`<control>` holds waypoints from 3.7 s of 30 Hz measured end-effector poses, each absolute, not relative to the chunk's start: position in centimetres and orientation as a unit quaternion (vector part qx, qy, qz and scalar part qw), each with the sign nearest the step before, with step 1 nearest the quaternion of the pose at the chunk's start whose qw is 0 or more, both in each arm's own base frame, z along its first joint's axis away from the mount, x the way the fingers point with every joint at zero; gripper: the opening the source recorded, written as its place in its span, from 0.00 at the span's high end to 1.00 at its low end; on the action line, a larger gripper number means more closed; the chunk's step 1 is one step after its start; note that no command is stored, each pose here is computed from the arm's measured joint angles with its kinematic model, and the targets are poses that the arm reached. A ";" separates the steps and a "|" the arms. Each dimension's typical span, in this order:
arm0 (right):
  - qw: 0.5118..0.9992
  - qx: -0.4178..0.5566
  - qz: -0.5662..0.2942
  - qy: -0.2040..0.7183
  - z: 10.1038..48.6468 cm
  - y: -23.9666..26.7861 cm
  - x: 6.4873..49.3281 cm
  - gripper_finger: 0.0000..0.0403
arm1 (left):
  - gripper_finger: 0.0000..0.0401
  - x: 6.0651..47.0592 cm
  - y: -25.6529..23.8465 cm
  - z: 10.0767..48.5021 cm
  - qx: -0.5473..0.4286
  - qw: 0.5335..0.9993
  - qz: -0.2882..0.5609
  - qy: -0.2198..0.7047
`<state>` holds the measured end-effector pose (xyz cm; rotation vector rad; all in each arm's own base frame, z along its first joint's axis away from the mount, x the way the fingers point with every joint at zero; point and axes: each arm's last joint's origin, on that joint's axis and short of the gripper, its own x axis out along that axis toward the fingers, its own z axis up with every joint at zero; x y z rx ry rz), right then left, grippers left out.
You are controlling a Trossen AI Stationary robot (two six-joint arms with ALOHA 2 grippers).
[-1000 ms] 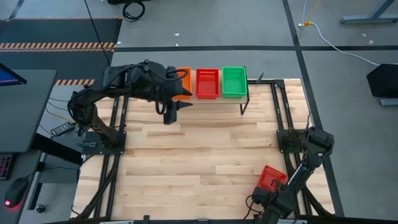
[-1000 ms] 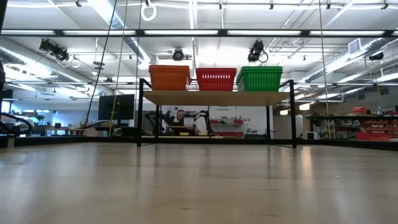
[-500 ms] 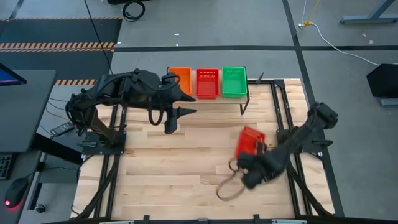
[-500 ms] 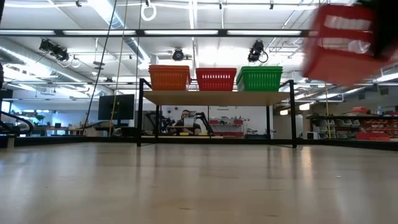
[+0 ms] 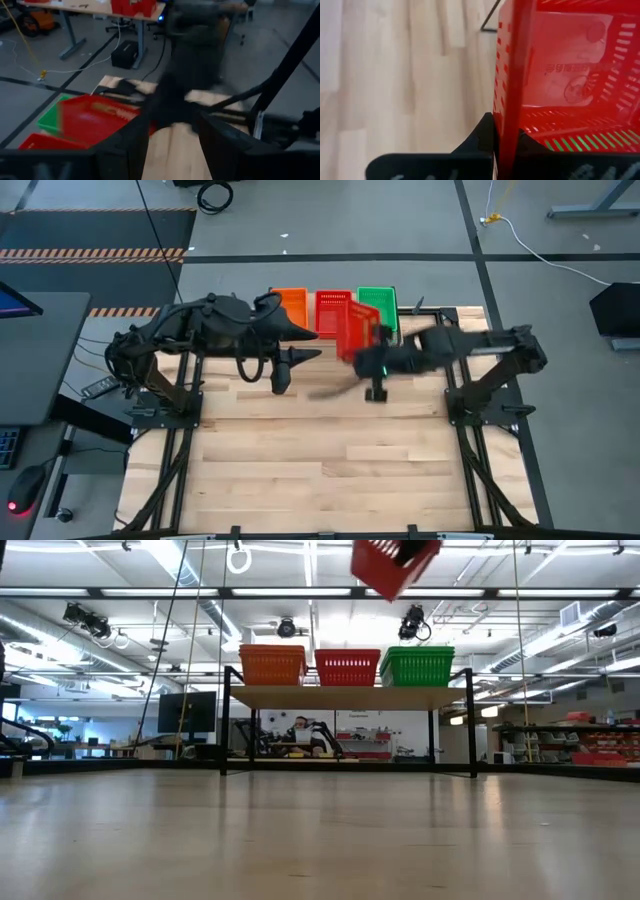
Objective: Stack baskets on shelf by color
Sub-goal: Stack the red bin on top of the other red bin on the shelf
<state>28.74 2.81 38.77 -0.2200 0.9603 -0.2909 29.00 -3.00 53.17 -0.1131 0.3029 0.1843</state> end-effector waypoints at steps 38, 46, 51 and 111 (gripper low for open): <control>0.873 -0.090 -0.086 0.471 34.6 -12.3 33.3 0.97 | 0.57 29.0 -3.8 54.0 -0.088 0.978 0.162 0.094; 0.873 -0.087 -0.088 0.472 34.6 -12.3 33.3 0.93 | 0.57 29.0 -3.8 54.0 -0.086 0.978 0.163 0.095; 0.873 -0.087 -0.088 0.472 34.6 -12.3 33.3 0.88 | 0.57 29.0 -3.8 54.0 -0.085 0.978 0.163 0.095; 0.850 -0.236 -0.005 0.471 35.9 -12.4 33.2 0.69 | 0.57 28.9 -4.3 53.9 -0.096 0.979 0.155 0.094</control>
